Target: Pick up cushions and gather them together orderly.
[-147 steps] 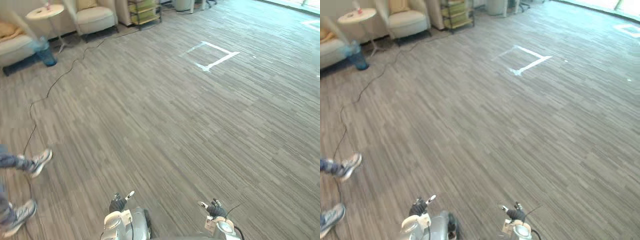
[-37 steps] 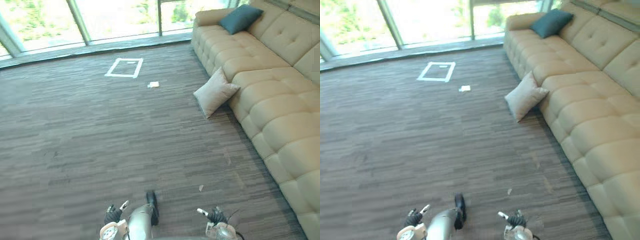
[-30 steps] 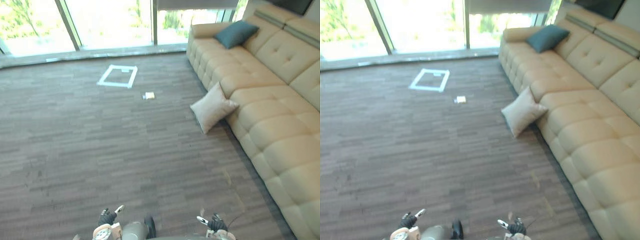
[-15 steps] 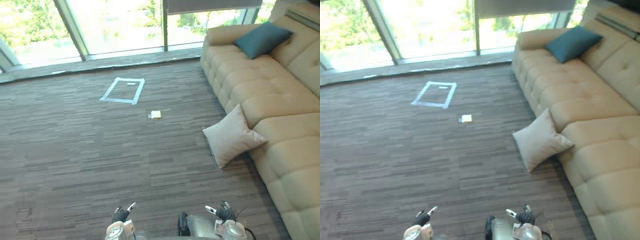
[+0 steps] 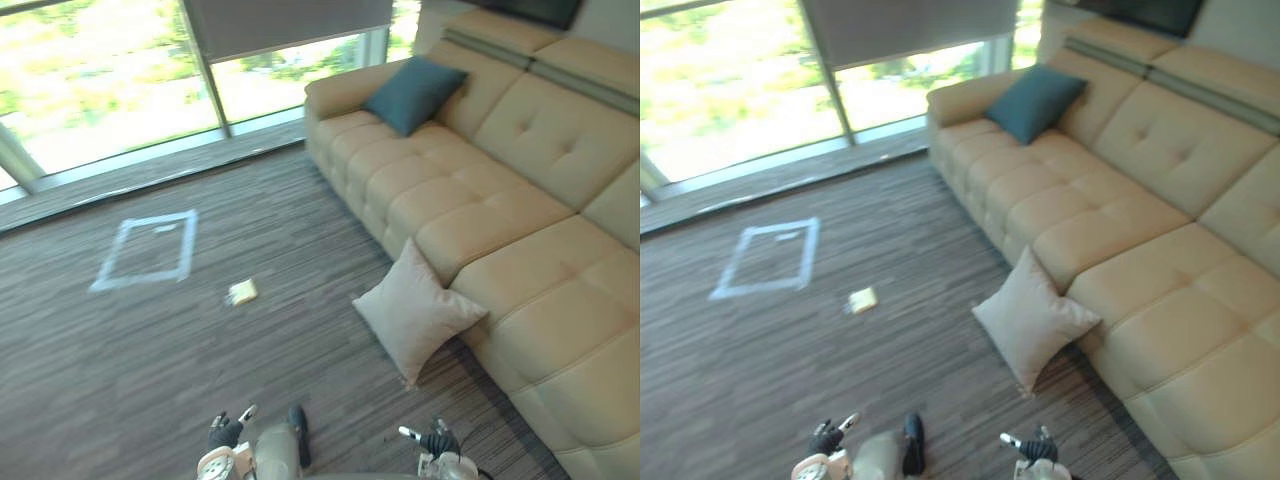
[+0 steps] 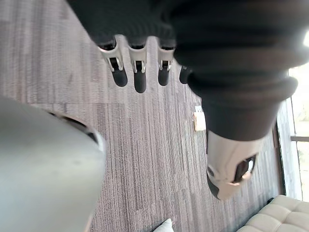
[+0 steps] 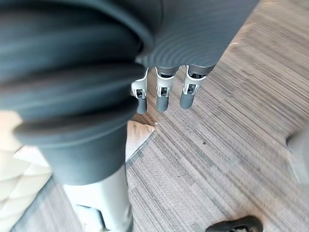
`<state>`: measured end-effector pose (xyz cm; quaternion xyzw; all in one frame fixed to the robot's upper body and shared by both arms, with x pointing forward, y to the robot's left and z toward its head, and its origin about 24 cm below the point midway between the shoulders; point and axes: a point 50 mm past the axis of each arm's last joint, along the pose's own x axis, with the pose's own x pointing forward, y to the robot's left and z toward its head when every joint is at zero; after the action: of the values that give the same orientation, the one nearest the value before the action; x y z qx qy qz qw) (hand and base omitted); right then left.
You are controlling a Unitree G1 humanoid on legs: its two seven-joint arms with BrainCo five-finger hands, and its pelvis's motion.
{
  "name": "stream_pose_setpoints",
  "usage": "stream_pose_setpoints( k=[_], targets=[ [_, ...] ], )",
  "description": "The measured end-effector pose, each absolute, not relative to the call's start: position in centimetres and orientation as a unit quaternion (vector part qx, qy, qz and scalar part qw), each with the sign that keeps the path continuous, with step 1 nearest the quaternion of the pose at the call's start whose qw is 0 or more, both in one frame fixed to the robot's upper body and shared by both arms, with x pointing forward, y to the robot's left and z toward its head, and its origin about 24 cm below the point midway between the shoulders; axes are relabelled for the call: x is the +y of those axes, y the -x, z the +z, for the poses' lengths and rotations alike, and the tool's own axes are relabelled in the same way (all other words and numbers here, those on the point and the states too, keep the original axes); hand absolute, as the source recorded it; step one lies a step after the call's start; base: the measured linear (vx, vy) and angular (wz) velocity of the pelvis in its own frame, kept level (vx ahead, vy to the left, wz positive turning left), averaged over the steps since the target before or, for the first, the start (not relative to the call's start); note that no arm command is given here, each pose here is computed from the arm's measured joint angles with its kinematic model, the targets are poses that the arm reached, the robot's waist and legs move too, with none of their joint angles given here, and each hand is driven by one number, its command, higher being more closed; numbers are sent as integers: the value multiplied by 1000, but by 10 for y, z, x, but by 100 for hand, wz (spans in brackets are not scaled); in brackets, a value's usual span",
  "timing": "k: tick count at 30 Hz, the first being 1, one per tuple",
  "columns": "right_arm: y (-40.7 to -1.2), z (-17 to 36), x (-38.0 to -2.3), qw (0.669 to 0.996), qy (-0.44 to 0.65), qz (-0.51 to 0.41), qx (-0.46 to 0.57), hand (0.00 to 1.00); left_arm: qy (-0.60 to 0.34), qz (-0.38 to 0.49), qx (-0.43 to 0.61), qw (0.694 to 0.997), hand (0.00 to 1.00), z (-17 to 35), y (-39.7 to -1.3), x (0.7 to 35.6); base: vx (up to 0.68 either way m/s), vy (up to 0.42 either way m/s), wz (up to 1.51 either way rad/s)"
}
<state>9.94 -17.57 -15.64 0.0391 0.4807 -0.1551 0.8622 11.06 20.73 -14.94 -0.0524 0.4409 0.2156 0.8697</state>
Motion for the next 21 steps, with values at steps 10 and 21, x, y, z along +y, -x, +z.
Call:
stream_pose_setpoints(
  k=[10, 21],
  targets=[
    [-110, -151, -191, 875, -20, -159, 457, 0, 30, 174, 467, 866, 0, -155, -112, 196, 287, 102, -57],
    [-113, -150, -200, 874, -11, -169, 456, 0, 54, 175, 450, 874, 0, -152, -118, 189, 276, -146, -53]
  ],
)
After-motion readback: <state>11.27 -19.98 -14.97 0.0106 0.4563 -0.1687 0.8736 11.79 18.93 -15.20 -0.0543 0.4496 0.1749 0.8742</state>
